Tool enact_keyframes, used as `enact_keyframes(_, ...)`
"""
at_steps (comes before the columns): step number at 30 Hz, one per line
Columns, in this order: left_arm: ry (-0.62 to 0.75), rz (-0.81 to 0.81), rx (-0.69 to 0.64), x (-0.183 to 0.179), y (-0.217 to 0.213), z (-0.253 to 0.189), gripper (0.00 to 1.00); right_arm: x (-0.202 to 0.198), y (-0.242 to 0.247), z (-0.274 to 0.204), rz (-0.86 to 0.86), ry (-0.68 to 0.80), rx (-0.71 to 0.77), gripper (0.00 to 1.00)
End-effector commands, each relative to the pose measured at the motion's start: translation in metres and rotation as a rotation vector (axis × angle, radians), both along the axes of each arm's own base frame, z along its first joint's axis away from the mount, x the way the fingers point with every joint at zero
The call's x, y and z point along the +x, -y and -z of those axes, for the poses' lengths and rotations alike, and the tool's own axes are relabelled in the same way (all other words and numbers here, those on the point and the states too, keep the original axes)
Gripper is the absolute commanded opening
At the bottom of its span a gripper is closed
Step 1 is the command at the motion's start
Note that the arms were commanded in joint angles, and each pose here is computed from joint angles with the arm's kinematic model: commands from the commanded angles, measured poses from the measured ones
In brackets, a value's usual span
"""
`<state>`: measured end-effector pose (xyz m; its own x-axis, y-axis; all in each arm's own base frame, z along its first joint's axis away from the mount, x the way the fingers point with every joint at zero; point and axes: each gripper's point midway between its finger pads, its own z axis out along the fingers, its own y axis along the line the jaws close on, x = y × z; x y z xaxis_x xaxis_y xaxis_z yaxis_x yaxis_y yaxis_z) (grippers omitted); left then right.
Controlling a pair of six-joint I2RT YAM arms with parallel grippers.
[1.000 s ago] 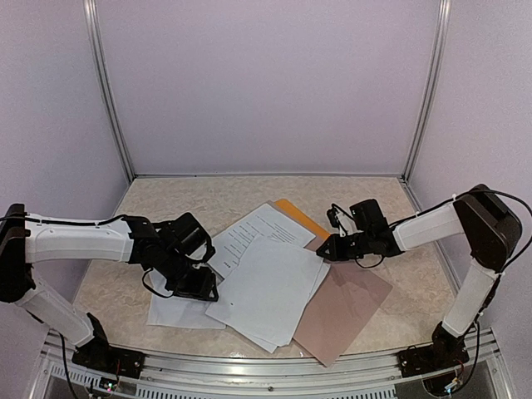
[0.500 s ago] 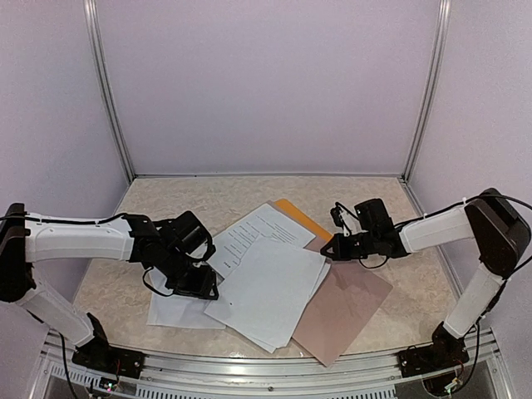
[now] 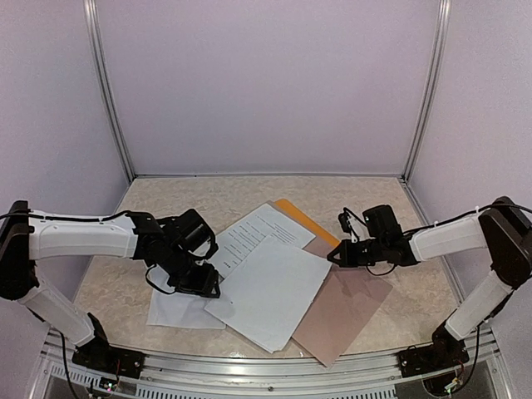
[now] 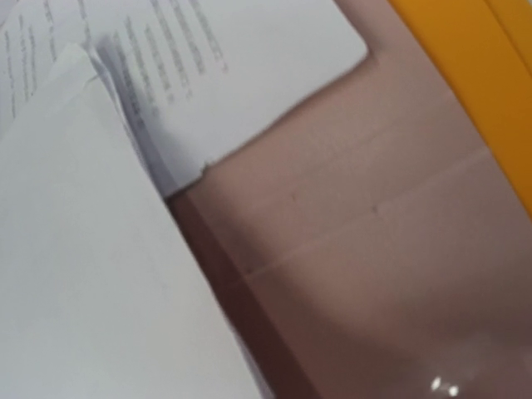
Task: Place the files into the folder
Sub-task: Adjust the file in the folder with some files.
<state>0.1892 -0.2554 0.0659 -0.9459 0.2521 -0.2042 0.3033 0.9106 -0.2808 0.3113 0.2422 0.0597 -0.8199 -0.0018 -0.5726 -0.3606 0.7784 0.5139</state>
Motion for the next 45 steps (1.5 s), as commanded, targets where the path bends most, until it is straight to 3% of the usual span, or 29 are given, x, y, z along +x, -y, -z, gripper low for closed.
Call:
enact_keyframes(1, 0.015, 0.018, 0.01, 0.003, 0.004, -0.005, 0.52, -0.003, 0.006, -0.004, 0.037, 0.006, 0.029, 0.0)
enact_keyframes(20, 0.031, 0.021, 0.028, 0.007, 0.003, -0.007, 0.53, -0.004, -0.004, -0.007, 0.072, 0.017, 0.069, 0.0)
enact_keyframes(29, -0.04, 0.041, -0.028, -0.011, 0.006, -0.004, 0.44, -0.007, -0.008, -0.007, 0.071, 0.015, 0.072, 0.0)
enact_keyframes(45, -0.163, 0.036, -0.072, -0.027, 0.005, 0.019, 0.39, -0.007, -0.007, -0.008, 0.069, 0.021, 0.058, 0.0)
